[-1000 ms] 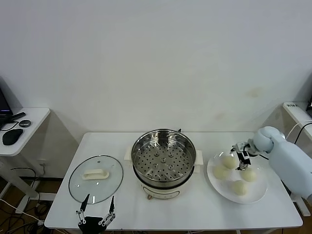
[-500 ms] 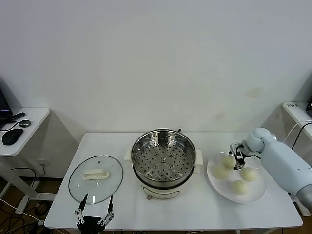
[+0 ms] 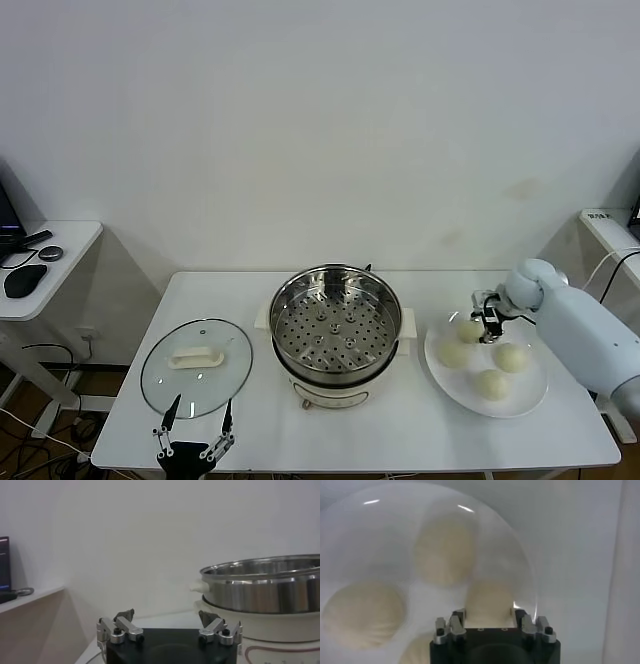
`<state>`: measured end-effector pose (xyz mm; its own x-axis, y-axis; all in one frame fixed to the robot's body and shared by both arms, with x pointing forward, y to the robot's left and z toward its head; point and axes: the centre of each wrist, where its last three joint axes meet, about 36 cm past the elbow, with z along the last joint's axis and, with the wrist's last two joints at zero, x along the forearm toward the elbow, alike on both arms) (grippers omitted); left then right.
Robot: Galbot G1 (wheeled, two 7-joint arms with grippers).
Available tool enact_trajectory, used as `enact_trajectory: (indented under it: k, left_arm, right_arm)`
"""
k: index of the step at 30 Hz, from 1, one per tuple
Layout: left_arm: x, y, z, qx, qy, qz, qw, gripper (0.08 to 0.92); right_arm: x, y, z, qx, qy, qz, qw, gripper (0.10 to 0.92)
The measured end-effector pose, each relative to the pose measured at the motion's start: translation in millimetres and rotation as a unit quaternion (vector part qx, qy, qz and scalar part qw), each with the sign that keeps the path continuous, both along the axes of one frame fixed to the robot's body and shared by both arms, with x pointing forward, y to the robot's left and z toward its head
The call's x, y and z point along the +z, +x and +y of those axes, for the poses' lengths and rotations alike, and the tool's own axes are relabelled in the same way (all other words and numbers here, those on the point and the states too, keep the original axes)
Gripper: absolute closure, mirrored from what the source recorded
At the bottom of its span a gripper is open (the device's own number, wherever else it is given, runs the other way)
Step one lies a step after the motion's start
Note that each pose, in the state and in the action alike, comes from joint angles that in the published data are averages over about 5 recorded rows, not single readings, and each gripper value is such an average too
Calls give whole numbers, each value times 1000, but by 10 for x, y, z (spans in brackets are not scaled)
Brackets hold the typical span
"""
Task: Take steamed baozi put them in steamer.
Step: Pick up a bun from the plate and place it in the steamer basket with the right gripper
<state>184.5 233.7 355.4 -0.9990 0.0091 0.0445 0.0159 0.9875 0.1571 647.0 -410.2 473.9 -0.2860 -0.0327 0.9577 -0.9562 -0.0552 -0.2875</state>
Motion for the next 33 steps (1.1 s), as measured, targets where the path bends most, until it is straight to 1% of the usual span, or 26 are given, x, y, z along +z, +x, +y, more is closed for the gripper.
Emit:
enact_trajectory:
  k: [5,10,16,20,25,29,33]
  left_arm:
    - [35,26,12,-3,2,-5,1000,177]
    - [60,57,45,-6,5,-8,1000,177]
    - [94,114,100,-6,5,-6,1000,177]
    - [125,134,136,-6,6,-7,1000,177]
    - [153,159,171,-3,8,-9,1000,177]
    - [173,173,185,2,9,-11,1000,177]
    - [200,168,196,8,9,-12,1000,177]
  right_arm:
    - [398,-38,-48,4,15,-22,1000,538]
    - [1033,-31,35,30,35,-59,997,565]
    - [1848,32,450,100,74,-102,987,564]
    - [2212,56,916,169,98,-113,974,564]
    - [2320,45,1606,270,112,-98,951,563]
    - [2237,27,2090,349,101,-78,928,558]
    - [2094,26,2484,427,80,-64,899,556]
